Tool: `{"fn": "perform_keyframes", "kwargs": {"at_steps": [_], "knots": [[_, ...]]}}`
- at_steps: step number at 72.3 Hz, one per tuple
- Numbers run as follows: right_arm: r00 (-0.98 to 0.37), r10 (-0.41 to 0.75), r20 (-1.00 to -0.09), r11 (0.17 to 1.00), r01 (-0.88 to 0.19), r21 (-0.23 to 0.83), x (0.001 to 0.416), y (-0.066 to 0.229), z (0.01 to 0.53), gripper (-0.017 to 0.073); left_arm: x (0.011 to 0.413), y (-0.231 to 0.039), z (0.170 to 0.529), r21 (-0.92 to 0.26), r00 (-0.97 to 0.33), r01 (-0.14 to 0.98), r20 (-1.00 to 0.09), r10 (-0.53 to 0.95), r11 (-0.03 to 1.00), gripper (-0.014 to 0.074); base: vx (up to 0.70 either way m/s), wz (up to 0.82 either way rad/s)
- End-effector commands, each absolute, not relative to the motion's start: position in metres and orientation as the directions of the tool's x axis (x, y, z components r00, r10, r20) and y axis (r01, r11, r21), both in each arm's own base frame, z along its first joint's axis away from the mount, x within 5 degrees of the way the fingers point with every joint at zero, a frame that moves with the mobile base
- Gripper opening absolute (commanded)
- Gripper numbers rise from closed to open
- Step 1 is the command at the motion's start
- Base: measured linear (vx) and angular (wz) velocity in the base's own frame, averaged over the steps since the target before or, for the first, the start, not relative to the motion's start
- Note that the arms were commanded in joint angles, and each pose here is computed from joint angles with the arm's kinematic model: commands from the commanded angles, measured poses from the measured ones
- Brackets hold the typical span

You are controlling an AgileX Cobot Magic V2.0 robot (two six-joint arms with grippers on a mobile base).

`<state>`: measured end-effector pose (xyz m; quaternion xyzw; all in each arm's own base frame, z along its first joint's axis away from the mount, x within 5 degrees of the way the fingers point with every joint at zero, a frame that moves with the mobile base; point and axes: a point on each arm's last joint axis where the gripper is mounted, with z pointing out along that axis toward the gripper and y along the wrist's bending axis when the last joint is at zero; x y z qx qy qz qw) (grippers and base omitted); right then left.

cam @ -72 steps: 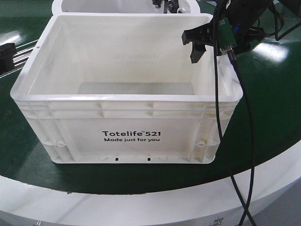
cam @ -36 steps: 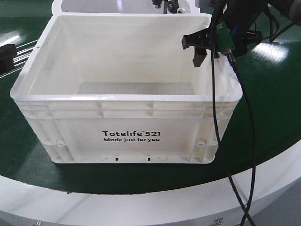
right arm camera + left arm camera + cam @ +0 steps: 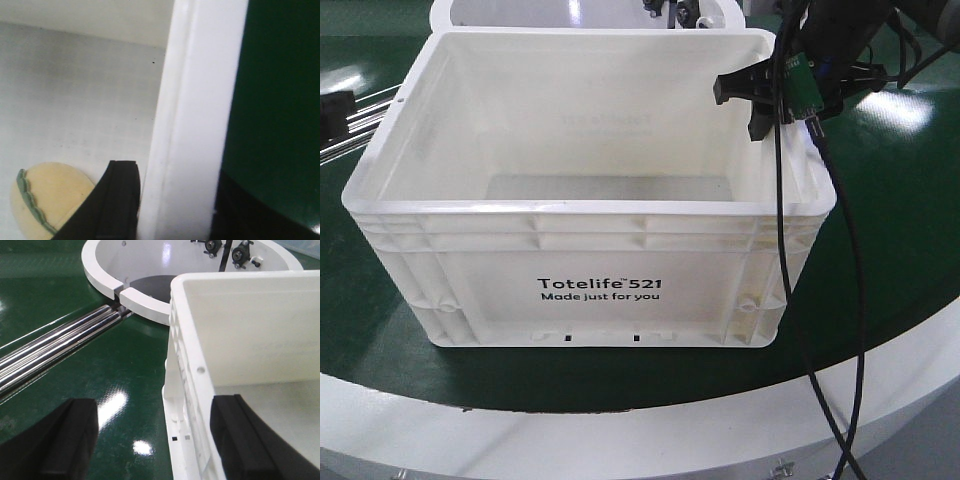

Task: Place moving items into box and shelve

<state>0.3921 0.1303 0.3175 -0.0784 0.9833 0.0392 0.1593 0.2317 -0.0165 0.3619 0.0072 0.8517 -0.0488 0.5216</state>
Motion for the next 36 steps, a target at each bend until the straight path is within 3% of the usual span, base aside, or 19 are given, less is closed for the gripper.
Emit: {"fn": "perform_keyframes", "kwargs": {"at_steps": [1,21,36], "knots": [[-0.919,-0.148,-0.366,0.962,-0.219,0.161,0.385,0.145,0.334,-0.0008,0.241,-0.017,0.397,-0.081,-0.385,0.07,-0.922,-0.048,0.994,0.0575,0.0,0.0],[-0.91,-0.168,-0.38,0.958,-0.241,0.153,0.386,0.146,0.334,-0.0008,0.302,-0.027,0.42,-0.132,-0.618,0.096,-0.785,-0.045,0.987,0.0575,0.0,0.0],[-0.902,-0.186,-0.389,0.955,-0.26,0.146,0.386,0.146,0.334,-0.0008,0.333,-0.031,0.417,-0.152,-0.68,0.105,-0.732,-0.04,0.983,0.0575,0.0,0.0]]}}
